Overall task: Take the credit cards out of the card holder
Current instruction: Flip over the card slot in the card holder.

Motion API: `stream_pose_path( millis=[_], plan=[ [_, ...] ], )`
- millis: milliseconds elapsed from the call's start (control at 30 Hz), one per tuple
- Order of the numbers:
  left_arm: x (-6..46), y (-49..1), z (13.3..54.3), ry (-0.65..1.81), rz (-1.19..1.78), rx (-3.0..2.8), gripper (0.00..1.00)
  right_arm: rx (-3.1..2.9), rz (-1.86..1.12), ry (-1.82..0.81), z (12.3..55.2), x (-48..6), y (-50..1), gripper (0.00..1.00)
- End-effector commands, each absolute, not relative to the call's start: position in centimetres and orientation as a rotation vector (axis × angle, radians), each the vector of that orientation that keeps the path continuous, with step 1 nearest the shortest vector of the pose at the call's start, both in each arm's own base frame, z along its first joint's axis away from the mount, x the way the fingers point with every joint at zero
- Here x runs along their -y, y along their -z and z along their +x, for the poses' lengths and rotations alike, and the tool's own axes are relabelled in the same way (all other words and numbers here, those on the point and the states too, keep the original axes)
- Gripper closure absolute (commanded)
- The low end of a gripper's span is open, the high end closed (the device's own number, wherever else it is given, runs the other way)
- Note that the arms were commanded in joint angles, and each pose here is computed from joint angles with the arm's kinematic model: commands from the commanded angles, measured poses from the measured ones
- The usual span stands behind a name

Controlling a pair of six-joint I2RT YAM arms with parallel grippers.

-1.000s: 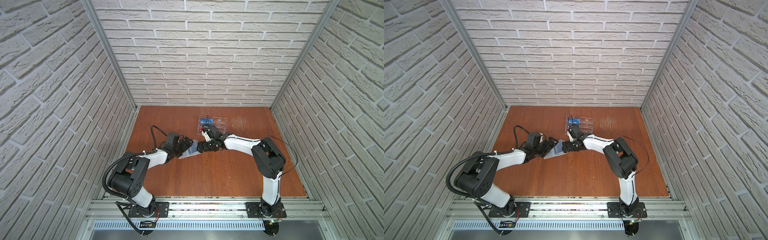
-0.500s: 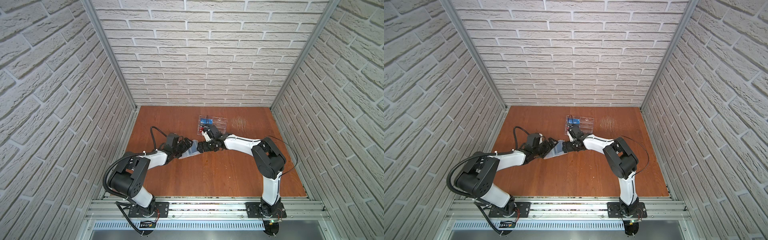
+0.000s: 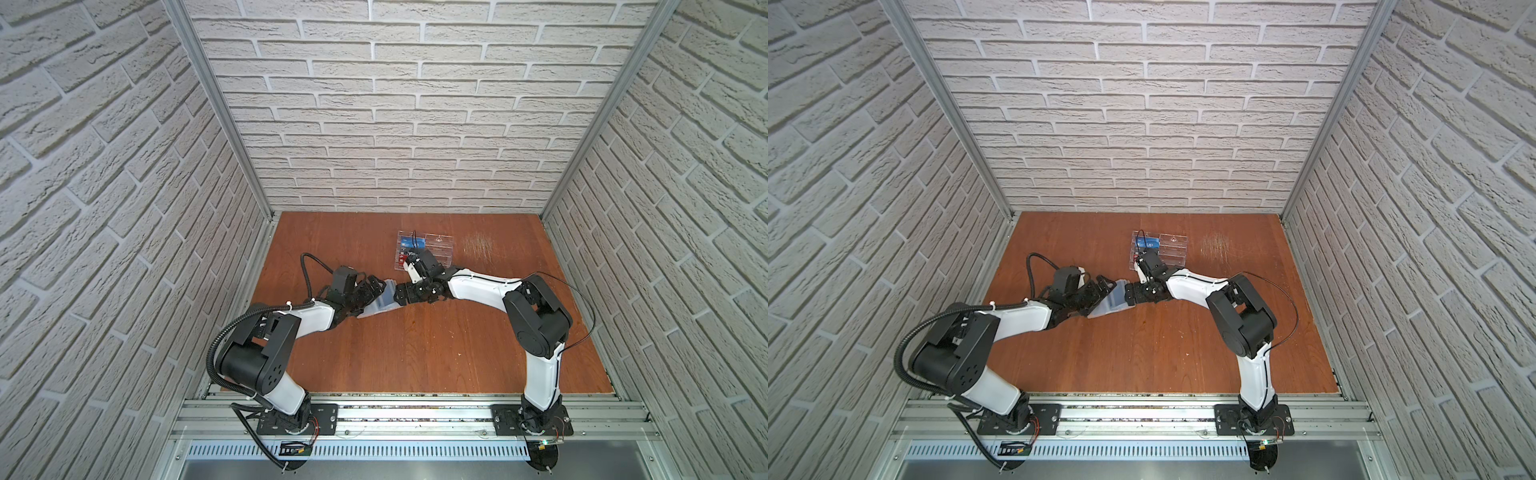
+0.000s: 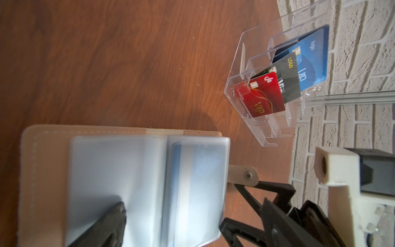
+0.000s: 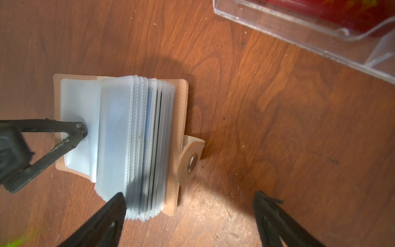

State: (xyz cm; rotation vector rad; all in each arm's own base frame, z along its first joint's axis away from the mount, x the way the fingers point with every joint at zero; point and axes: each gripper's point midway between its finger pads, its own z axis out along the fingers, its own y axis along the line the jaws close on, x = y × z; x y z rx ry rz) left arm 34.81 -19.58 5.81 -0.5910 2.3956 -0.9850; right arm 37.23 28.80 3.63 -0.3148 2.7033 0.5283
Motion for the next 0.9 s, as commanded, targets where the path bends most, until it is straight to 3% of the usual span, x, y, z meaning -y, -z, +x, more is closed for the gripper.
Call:
stream_pose_path(
  millis=[0,867],
  plan=[
    [19.13,-4.48,34.46,0.964,-0.607,-2.418,0.02,-2.668,-0.32,-0.523,37.37,-28.49,-4.96,0.07],
    [19.32,-4.17,34.46,0.988,-0.622,-2.414,0.02,-2.675,-0.301,-0.569,37.48,-28.86,-4.77,0.07]
  ],
)
